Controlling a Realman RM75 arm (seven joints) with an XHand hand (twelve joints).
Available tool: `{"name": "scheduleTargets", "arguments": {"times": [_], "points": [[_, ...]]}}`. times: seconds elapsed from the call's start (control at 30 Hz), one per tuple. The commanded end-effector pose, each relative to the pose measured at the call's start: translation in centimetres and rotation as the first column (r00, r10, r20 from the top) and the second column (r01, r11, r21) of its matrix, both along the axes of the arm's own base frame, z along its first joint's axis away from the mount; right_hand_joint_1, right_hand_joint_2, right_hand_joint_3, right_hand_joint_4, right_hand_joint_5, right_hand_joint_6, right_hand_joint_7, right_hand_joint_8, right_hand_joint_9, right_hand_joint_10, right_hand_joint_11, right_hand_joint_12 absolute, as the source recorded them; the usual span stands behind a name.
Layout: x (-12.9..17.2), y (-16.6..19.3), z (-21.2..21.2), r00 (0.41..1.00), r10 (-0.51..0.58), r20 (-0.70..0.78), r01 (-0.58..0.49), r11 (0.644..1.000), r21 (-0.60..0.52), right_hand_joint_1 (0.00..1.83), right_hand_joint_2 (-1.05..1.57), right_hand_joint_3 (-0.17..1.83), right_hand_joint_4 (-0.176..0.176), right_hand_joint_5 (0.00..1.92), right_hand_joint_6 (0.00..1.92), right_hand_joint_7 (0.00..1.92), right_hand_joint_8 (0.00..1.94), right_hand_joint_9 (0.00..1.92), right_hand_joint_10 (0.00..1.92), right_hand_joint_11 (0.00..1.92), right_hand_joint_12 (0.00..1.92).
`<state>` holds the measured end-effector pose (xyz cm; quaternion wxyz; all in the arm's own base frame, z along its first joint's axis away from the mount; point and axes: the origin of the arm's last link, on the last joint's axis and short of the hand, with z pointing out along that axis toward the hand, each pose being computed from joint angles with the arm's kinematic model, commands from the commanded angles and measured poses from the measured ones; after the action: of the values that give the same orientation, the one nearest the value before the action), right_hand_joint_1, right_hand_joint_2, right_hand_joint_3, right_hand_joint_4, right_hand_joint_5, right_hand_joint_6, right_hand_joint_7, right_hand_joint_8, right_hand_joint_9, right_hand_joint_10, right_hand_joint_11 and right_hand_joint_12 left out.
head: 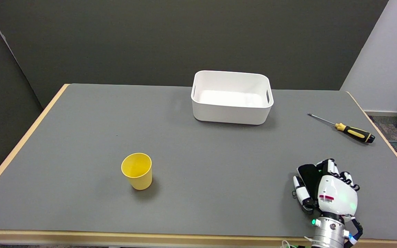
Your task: Pick up the blackboard eraser.
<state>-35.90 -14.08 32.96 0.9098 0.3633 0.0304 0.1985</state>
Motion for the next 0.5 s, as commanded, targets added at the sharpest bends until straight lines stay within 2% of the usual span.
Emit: {"name": "scheduleTargets", "arguments": {"times": [0.03,0.23,0.33,0.5], "points": [[2.9,-3.1,0.1,0.978,0.155,-0.138,-0.142,0.985,0.100,1.09,1.32,0.19,-0.176,0.45,1.73,0.52,1.78,0.78,1.89,0.39,1.92],[7.0,-7.2,-0.5,0.935,0.315,-0.163,-0.272,0.932,0.239,1.08,1.32,0.21,-0.176,0.43,1.75,0.51,1.80,0.78,1.92,0.40,1.92],[9.0,-10.0,-1.1,0.917,0.359,-0.173,-0.289,0.898,0.330,1.08,1.32,0.21,-0.176,0.43,1.75,0.50,1.81,0.78,1.92,0.41,1.92],[11.9,-15.7,-1.5,0.918,0.368,-0.151,-0.273,0.859,0.434,1.08,1.31,0.23,-0.176,0.44,1.75,0.51,1.81,0.79,1.92,0.41,1.92]]}}
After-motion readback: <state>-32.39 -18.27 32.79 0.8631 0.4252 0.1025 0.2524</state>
